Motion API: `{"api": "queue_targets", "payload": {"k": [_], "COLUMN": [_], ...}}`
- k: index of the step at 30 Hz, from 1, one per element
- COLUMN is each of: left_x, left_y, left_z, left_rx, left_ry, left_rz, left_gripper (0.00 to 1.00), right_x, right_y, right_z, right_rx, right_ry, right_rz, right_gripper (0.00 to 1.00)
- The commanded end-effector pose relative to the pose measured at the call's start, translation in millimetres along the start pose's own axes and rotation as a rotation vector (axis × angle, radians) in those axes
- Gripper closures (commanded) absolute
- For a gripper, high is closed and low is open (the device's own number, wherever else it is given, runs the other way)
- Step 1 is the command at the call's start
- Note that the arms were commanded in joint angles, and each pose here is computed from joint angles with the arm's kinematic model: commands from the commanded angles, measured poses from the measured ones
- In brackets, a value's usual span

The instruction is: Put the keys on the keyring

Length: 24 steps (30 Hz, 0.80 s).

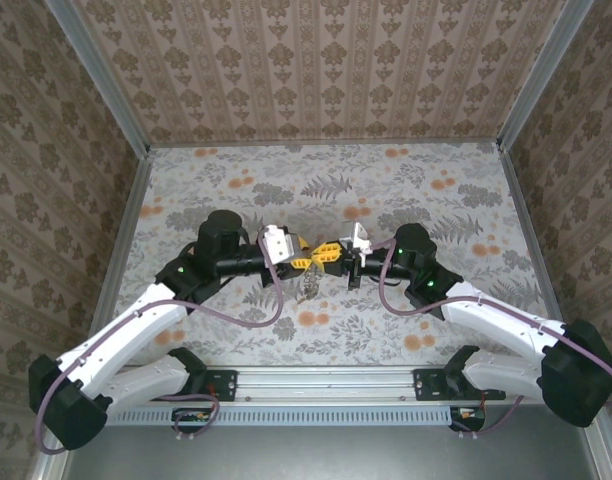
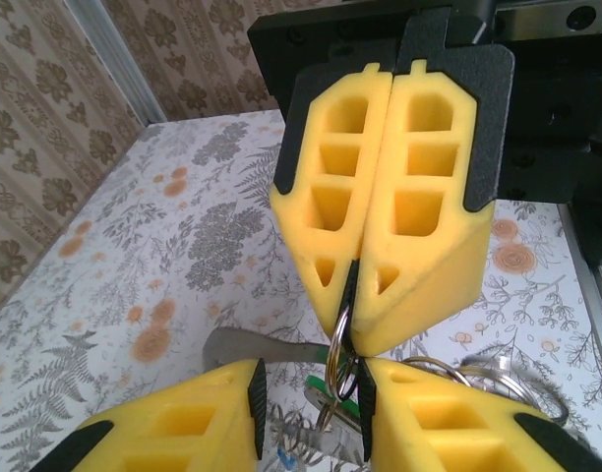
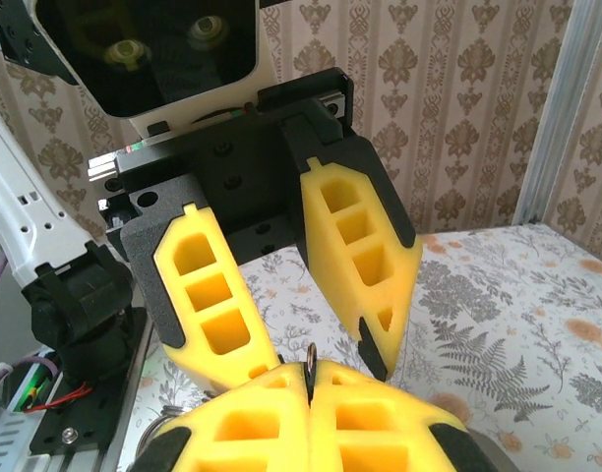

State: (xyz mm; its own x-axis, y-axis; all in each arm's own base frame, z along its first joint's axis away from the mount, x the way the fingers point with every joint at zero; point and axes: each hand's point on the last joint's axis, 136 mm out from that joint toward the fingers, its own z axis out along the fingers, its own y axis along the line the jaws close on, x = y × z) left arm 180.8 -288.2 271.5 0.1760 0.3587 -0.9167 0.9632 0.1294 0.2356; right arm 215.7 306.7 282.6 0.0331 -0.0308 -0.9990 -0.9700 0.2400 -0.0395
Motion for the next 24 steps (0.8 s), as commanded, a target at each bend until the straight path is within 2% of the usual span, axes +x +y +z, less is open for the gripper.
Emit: {"api": "queue_targets", "payload": {"k": [1,2,3,7,9,12,14,17,20,24], "left_x": [-12,-11,-11,-12,-12,-11,-10,-1,6,12], "left_y": [1,1,2,0,0,1,4,4,0,-5], "left_z": [-3,-2,-3,-4,-6,-9,-12,-13,-11,-3], "left_rx": [0.012,0.010,0.007,0.016,0.019,0.004,-0.016,-0.019,-0.002,0.026], "left_ry": [-0.019,-0.016,-0.014,-0.007,-0.001,0.022,0.050,0.126,0.186,0.246], "left_rz": [-0.004,-0.005,-0.008,-0.005,0.003,0.009,0.009,0.013,0.023,0.029], "left_gripper": [0.69,0.69,0.74,1.00,1.00,1.00,1.00,1.00,1.00,1.00], "right_x": [-34,-34,-34,-31,-26,-9,2,20,27,25], "right_y": [4,4,4,4,5,7,8,10,6,1], "right_z": [-1,-1,-1,-1,-1,-5,-10,-20,-26,-23], "right_rx": [-0.022,-0.023,-0.024,-0.023,-0.025,-0.033,-0.034,-0.053,-0.039,-0.017], "right_ry": [-0.089,-0.089,-0.089,-0.078,-0.046,0.074,0.171,0.321,0.411,0.423], "right_rz": [-0.084,-0.085,-0.085,-0.088,-0.097,-0.145,-0.180,-0.225,-0.266,-0.299], "right_gripper": [1.00,1.00,1.00,1.00,1.00,0.97,0.89,0.68,0.62,0.58]}}
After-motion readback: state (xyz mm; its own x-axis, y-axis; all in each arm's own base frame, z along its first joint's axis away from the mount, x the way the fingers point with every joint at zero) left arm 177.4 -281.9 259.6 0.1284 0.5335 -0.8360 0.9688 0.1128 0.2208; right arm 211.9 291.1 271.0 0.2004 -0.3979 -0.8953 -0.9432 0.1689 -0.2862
